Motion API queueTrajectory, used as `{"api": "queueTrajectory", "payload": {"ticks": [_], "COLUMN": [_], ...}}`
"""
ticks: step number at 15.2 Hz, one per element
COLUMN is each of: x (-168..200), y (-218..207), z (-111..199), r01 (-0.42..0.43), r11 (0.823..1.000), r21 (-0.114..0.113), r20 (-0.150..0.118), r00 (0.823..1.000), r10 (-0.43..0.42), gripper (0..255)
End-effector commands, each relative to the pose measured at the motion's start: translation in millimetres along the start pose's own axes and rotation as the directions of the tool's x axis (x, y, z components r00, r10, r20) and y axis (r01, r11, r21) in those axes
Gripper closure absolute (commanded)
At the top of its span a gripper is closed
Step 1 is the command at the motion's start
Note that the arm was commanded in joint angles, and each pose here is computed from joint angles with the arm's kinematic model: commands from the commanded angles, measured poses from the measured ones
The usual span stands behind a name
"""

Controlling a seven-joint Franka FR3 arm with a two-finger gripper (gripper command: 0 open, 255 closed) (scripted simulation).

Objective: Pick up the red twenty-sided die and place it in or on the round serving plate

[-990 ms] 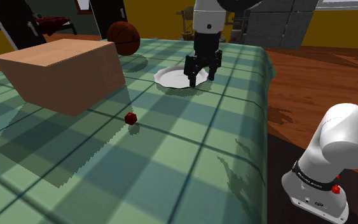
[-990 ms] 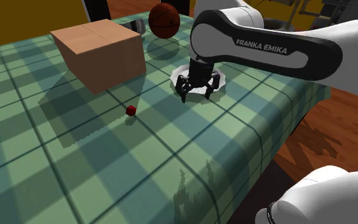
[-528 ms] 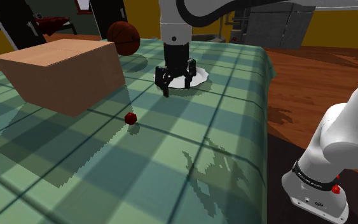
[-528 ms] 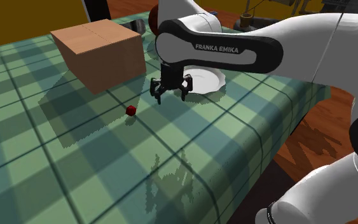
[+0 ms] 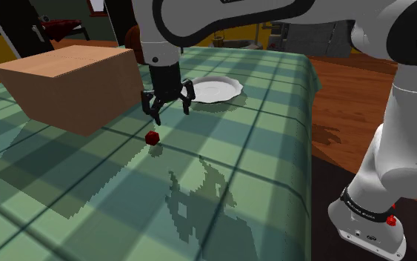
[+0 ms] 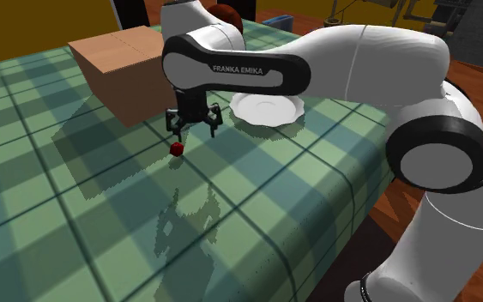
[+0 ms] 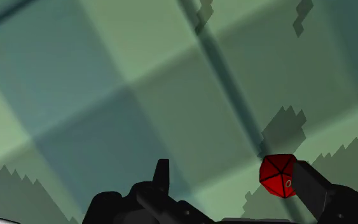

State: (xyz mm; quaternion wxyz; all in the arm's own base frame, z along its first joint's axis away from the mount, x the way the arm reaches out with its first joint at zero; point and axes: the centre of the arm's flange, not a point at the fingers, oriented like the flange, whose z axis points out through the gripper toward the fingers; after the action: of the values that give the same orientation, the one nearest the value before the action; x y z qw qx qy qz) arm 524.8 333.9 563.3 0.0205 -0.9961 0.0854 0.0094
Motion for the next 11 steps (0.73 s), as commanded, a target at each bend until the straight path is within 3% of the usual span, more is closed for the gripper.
{"api": "queueTrajectory", "payload": {"ticks": [1, 5, 11], "x": [13, 36, 36], "y": [-23, -67, -66], "z": [8, 21, 53], "r01": [-0.009, -0.021, -0.021], "r11": [1.000, 1.000, 1.000], "r21": [-0.005, -0.016, -0.016], "r20": [0.003, 0.010, 0.010], "r00": [1.000, 1.000, 1.000], "r10": [0.009, 0.021, 0.021], "gripper": [0, 0, 0]}}
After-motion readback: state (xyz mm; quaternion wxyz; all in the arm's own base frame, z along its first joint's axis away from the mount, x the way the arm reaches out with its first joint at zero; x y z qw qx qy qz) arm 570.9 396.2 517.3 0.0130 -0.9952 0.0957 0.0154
